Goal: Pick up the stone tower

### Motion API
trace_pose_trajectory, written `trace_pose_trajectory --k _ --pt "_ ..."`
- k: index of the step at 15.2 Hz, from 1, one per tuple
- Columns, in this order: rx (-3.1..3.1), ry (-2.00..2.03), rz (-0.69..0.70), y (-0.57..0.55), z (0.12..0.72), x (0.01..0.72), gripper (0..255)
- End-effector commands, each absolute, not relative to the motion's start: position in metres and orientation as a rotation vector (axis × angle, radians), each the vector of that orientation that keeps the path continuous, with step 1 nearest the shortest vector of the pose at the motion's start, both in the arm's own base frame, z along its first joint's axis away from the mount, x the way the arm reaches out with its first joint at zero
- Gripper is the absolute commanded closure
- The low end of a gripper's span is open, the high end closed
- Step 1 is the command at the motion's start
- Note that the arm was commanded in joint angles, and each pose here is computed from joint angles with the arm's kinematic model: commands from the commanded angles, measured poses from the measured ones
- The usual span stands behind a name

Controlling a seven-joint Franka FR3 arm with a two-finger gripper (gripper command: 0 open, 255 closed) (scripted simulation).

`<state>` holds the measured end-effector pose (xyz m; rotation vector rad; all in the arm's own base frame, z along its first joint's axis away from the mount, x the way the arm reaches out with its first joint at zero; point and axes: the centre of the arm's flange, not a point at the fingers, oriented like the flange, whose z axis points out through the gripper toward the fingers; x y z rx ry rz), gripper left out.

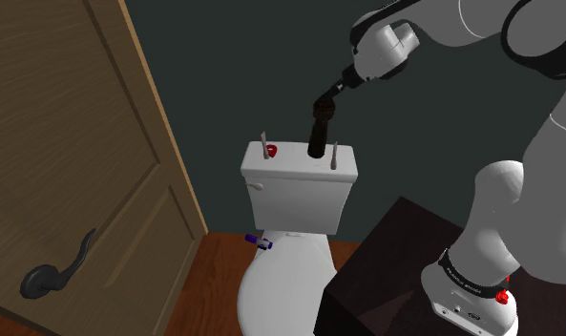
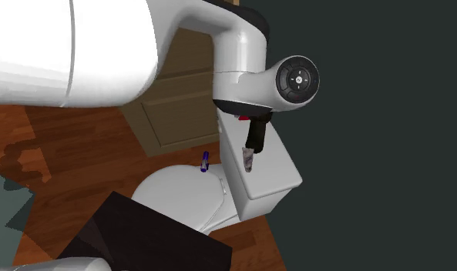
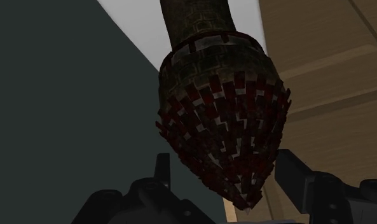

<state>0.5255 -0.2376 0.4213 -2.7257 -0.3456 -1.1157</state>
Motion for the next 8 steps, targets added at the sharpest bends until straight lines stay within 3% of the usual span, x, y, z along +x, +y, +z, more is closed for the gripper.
trace_pose_trajectory --k 1,8 --pt "-2.726 -0.346 -1.117 -0.237 0.432 0.526 255" --pt "-2.726 -0.346 -1.117 -0.237 0.459 0.526 255"
